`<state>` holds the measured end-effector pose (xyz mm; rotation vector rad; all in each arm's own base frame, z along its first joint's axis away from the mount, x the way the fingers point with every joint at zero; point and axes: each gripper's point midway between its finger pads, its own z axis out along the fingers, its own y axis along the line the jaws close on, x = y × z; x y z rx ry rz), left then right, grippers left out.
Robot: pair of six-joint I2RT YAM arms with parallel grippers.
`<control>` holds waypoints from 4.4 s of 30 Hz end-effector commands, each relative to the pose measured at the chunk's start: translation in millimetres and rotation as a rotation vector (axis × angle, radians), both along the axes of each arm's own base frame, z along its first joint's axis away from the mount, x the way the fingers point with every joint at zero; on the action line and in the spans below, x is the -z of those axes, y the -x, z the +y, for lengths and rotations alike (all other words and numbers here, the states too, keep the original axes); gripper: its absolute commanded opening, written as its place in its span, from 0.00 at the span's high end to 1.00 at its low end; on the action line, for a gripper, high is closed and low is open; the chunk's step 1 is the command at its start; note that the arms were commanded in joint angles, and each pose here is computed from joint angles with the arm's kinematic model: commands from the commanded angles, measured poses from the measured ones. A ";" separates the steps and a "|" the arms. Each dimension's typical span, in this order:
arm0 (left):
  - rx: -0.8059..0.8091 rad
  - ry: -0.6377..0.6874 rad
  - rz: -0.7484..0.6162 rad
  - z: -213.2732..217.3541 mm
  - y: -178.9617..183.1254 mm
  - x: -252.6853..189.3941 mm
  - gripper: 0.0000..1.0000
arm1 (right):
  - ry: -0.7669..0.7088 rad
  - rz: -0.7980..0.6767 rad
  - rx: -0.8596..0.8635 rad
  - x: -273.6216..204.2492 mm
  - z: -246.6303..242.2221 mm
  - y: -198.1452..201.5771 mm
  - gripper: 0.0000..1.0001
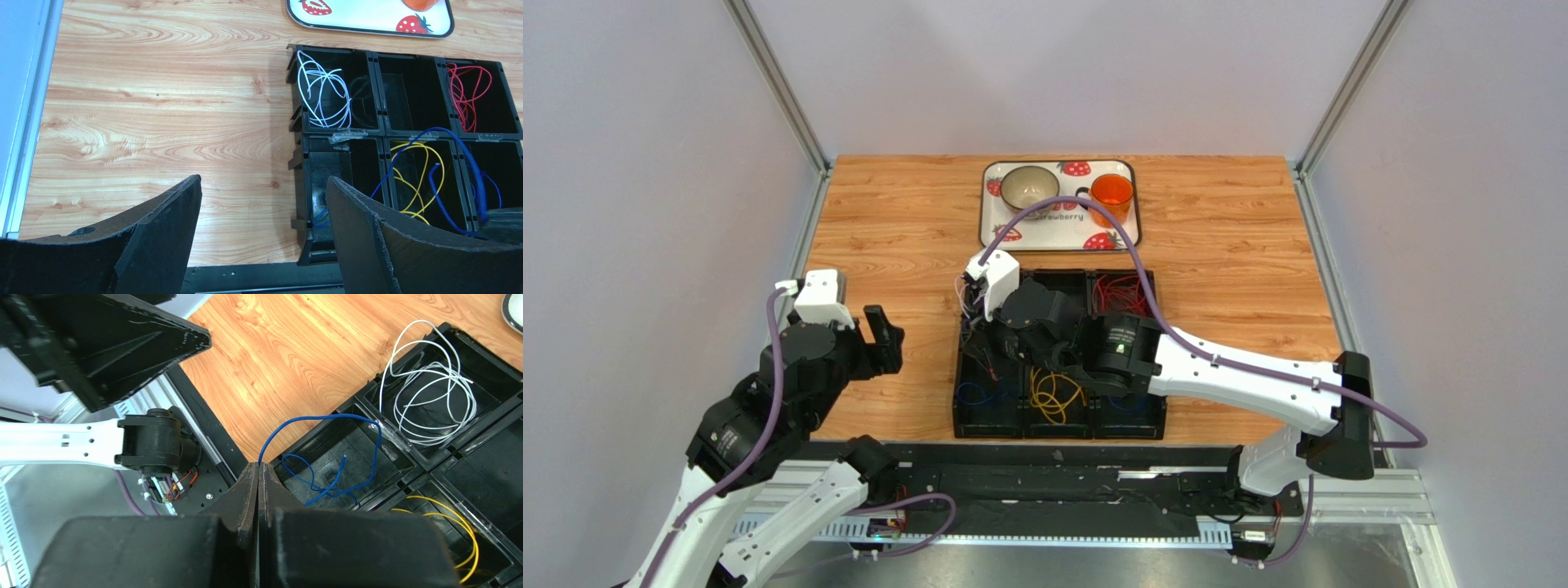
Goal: Untangle the cables
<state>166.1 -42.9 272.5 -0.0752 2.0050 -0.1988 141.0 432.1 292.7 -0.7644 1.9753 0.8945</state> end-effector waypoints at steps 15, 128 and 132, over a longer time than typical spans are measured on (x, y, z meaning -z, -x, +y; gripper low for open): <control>-0.005 0.010 0.000 -1.0 -1.3 0.3 0.17 | 0.079 0.105 0.014 89.7 30.7 -13.0 1.00; -0.199 -0.302 -0.437 49.0 -190.2 136.1 0.07 | 0.219 -0.176 0.725 99.3 -261.2 -61.0 0.16; -0.178 -0.295 -0.394 45.7 -196.4 136.1 0.05 | 0.265 -0.291 0.920 79.2 -300.5 -84.8 0.11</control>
